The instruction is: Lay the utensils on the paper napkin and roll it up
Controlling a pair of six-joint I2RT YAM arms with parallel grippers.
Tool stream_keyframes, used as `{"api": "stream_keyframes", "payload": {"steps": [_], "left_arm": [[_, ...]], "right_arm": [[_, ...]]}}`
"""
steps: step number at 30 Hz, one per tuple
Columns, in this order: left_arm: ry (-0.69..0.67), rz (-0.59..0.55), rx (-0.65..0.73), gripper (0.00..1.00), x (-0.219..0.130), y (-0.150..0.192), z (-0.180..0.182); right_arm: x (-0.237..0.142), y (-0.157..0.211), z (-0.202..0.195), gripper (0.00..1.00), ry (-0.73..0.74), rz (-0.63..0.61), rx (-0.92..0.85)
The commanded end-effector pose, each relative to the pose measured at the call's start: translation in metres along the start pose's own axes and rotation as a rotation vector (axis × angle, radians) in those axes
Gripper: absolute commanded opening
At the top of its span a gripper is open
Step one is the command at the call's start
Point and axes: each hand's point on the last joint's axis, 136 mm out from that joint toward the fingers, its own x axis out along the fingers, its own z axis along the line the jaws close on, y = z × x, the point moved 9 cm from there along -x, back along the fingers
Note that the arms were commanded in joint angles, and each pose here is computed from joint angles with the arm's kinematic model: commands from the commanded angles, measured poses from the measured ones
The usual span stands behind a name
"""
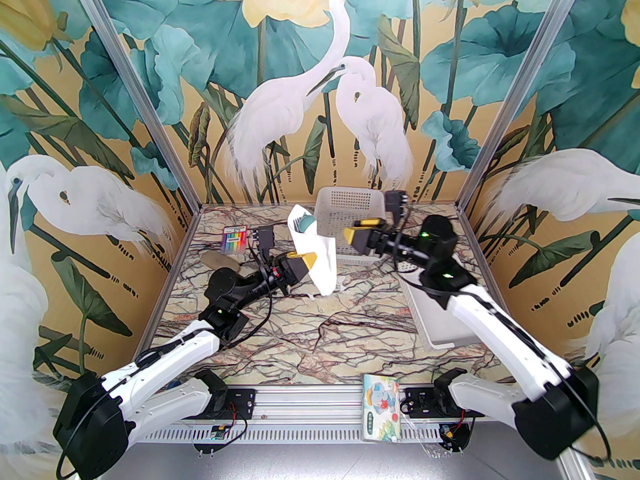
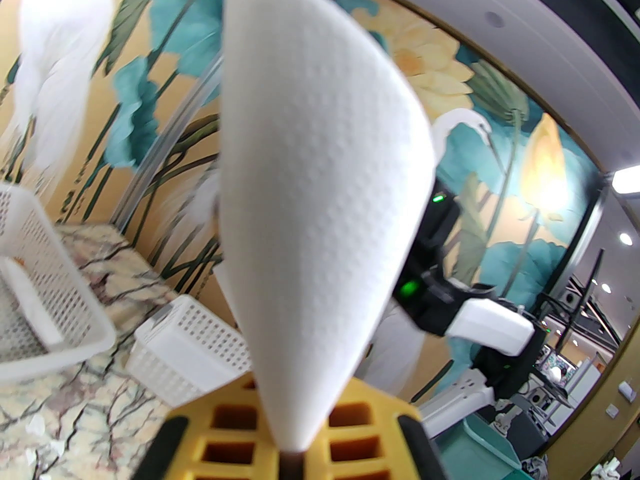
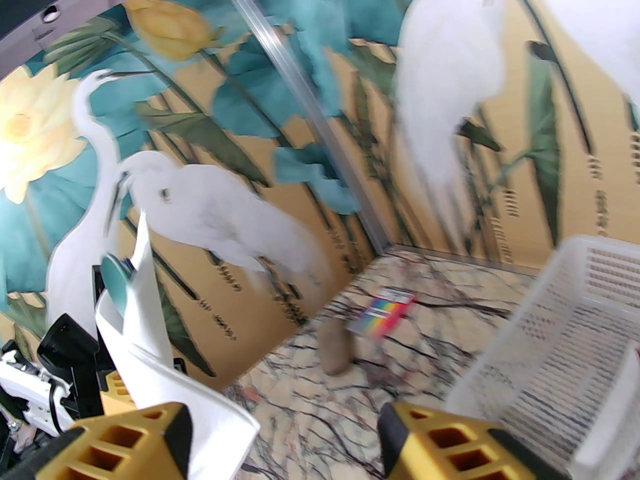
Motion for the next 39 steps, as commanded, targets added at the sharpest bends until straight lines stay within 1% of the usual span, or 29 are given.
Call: {"api": "stream_keyframes", "payload": {"steps": [1,4,8,16,31,39], "left_arm": [[-0.067,-0.014,0.003,0.0,-0.004,-0.001,0.006],[-0.092,-0.007,-0.001,0.0,-0.003,-0.002,0.008],[-0.097,-0.008,-0.004,0.0,-0.001,-0.004,0.009],[-0.097,-0.002,-0.011,0.0,-0.001,-0.002,0.01],[-0.074,-0.014,-0.014,0.0,0.0,-0.005,0.007],[-0.06,-0.023,-0.014,0.0,0.0,-0.007,0.005]], "right_arm": [[-0.013,0.015,0.01,0.71,-0.004,0.138,0.001],[-0.014,0.021,0.023,0.7,-0.079,0.192,0.002],[-0.002,0.037,0.038,0.67,-0.138,0.252,-0.01],[0.023,0.053,0.047,0.56,-0.168,0.287,-0.04],[0.045,0.076,0.034,0.55,-0.133,0.358,-0.022],[0.049,0.084,0.033,0.55,-0.142,0.374,-0.011]]}}
